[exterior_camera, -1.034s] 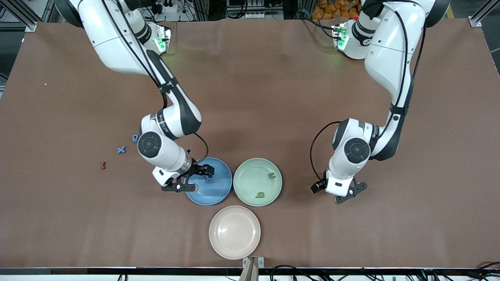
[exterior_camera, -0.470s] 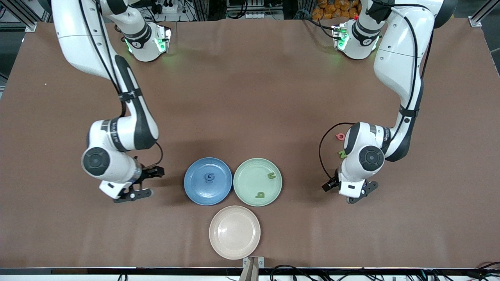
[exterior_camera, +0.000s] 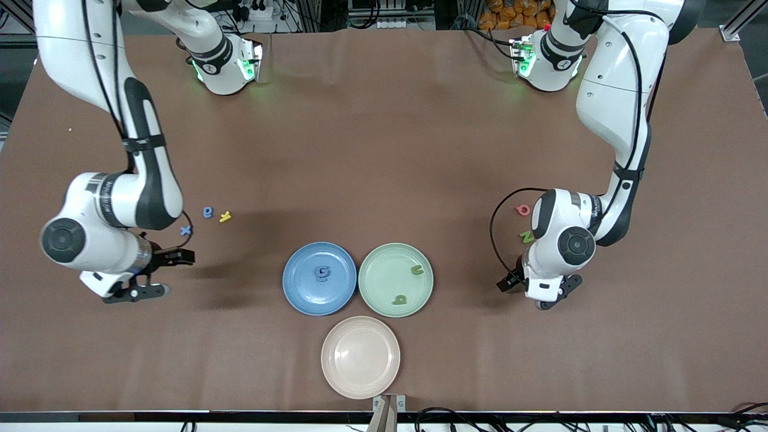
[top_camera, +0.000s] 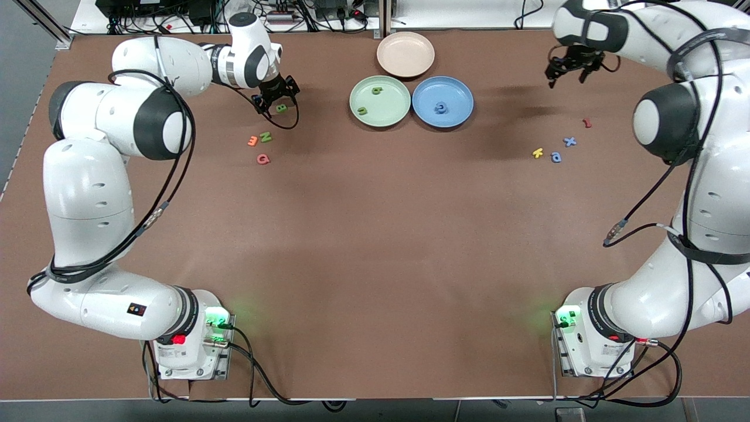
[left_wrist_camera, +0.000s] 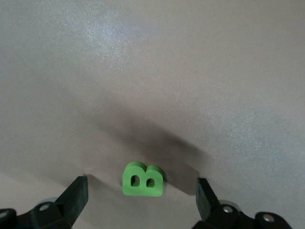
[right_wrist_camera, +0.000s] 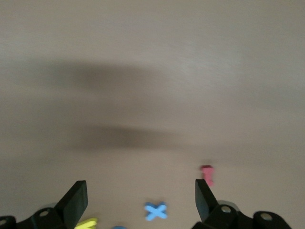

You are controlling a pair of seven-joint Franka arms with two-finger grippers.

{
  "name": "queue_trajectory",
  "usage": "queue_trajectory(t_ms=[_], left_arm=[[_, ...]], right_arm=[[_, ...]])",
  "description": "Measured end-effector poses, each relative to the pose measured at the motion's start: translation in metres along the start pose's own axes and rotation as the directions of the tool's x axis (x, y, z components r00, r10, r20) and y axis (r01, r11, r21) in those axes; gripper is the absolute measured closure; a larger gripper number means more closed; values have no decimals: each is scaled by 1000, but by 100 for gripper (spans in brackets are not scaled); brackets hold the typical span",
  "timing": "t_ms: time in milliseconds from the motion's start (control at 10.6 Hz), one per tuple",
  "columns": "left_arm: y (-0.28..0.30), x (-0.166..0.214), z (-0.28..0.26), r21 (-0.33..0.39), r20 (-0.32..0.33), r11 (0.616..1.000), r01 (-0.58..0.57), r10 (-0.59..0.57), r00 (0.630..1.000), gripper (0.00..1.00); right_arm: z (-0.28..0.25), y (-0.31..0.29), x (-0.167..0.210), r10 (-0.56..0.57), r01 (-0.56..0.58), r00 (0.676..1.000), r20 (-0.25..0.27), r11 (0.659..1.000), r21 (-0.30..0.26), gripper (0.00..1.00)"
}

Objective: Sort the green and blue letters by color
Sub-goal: 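Reach the right gripper to the blue X and grasp it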

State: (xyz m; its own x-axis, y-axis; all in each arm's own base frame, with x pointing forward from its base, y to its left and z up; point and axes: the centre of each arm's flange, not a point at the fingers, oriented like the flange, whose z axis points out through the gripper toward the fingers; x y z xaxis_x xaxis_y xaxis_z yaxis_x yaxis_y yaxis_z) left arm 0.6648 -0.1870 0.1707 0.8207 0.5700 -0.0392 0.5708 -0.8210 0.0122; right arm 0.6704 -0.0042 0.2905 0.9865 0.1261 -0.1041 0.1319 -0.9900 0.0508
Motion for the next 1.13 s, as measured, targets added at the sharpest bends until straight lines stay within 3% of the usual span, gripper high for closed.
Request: queue_trajectory(t_ms=[282, 658, 1034, 1128], left_arm=[[-1, -1, 2, 3, 4, 1000, -1, 1, 1000, 0], [-1, -1, 2, 2, 2, 1000, 0, 0, 1000, 0], [-2, 1, 2, 1, 1, 1000, 3, -3, 1000, 0], [-3, 1, 2, 1, 1, 1000, 4, -4, 1000, 4]], right_arm=[[29, 51, -38, 20, -20, 997, -71, 1000, -2, 0], [64, 65, -81, 16, -16, 997, -73, 1000, 3, 0], [84, 61, -111, 26, -27, 993, -116, 1000, -5, 0], [92, 60, -118, 31, -33, 991, -128, 999, -9, 0]])
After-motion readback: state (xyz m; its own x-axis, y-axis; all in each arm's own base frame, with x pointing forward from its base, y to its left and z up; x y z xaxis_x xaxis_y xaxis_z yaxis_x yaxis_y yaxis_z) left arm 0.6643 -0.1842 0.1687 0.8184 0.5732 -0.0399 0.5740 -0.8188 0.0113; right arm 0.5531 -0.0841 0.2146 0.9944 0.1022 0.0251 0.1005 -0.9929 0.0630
